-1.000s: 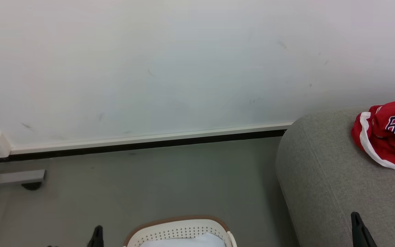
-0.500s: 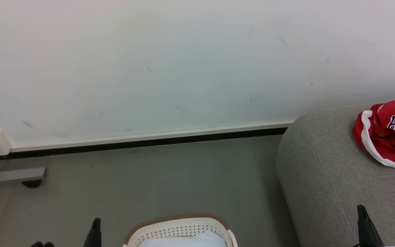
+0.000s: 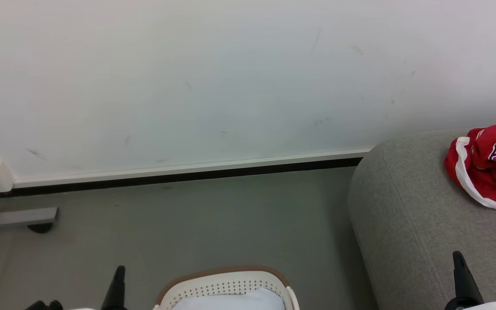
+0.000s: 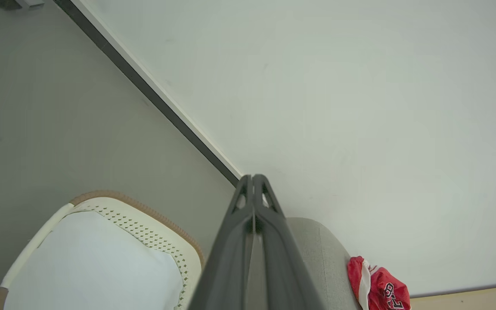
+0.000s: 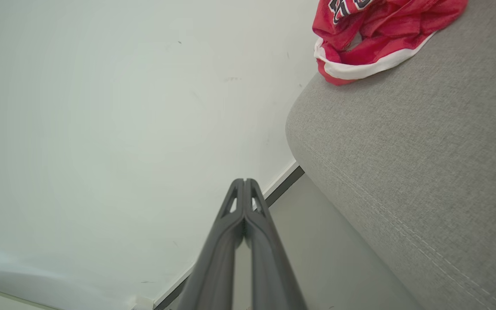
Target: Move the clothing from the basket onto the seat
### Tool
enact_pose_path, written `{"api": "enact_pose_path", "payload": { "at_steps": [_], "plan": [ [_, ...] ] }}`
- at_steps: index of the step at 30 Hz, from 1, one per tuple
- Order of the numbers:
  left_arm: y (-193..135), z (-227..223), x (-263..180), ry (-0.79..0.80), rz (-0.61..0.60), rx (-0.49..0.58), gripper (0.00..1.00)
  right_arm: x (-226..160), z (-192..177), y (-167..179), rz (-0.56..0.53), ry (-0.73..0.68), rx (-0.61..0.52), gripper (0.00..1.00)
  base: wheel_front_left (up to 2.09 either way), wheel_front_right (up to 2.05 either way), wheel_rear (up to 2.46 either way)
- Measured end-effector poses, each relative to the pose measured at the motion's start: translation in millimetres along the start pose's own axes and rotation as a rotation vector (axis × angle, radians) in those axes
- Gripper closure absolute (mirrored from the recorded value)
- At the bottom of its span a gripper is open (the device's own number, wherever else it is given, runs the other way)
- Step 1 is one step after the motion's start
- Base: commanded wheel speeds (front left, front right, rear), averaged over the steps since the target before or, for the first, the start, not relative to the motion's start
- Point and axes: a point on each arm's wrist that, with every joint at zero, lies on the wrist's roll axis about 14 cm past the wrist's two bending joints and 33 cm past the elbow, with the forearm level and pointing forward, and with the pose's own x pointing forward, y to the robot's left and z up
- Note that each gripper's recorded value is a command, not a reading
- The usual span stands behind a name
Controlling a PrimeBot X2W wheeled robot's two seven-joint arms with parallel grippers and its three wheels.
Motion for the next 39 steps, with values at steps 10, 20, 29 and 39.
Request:
{"api": "enact_pose_path", "payload": {
  "at_steps": [10, 20, 29, 39],
  "plan": [
    [-2.7, 4.3, 4.3, 0.000, -0.014, -0.116, 1.00, 2.8, 2.5, 0.2, -0.002, -0.001, 0.110, 1.00, 0.00, 0.00, 0.00],
    [-6.5, 8.4, 8.3, 0.000, -0.033, -0.209, 1.00, 7.7, 5.5, 4.6, 0.011, -0.001, 0.216, 1.00, 0.00, 0.00, 0.00],
    [-9.5, 12.4, 11.7, -0.002, -0.050, -0.298, 1.00, 10.0, 6.5, 5.9, 0.016, 0.003, 0.299, 1.00, 0.00, 0.00, 0.00],
    [-11.9, 15.8, 14.4, -0.004, -0.068, -0.382, 1.00, 14.1, 9.8, 9.3, 0.029, 0.002, 0.391, 1.00, 0.00, 0.00, 0.00]
  ]
}}
